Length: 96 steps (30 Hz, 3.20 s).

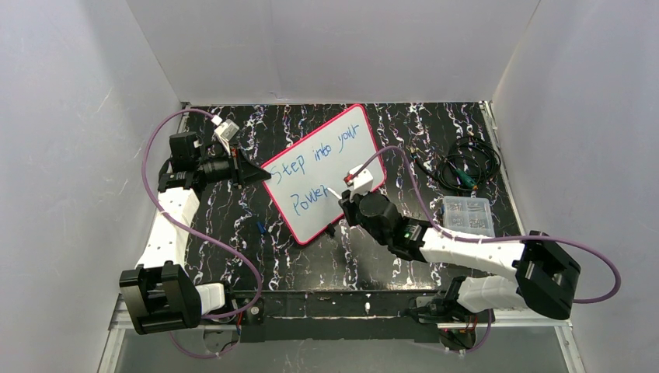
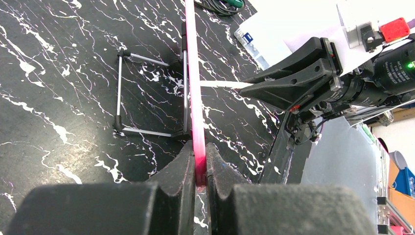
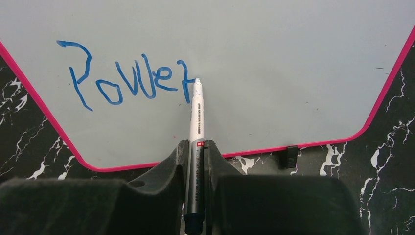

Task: Write a sentence on the whiteboard

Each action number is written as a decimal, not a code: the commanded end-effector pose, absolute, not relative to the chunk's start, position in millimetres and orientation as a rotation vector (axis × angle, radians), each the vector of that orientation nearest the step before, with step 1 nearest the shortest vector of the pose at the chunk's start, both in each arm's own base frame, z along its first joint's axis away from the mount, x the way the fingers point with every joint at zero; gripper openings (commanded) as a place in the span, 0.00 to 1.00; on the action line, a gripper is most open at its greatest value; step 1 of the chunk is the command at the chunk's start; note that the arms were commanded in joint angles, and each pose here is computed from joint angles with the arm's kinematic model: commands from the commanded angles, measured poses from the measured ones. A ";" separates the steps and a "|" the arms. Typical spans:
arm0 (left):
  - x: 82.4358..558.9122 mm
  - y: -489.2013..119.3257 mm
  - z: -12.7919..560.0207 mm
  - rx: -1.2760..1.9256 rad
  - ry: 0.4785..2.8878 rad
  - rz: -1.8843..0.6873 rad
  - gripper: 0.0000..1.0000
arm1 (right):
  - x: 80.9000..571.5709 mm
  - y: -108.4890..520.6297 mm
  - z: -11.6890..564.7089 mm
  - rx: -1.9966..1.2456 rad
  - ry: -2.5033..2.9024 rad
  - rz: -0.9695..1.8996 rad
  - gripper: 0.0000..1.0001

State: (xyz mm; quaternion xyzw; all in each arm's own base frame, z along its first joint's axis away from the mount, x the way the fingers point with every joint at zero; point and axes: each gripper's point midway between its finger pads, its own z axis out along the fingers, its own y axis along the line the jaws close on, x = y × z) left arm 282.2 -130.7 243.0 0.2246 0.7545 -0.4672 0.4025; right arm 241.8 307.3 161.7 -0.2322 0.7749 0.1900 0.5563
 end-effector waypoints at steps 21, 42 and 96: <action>263.5 -141.6 261.8 0.661 1.821 -1.245 0.00 | 242.4 298.2 166.1 -0.444 1.819 0.486 0.01; 262.7 -141.9 262.0 0.664 1.817 -1.251 0.00 | 247.2 304.9 160.4 -0.472 1.820 0.462 0.01; 267.1 -69.7 281.5 0.351 1.849 -0.445 0.94 | 182.4 245.5 233.9 -0.627 1.883 0.570 0.01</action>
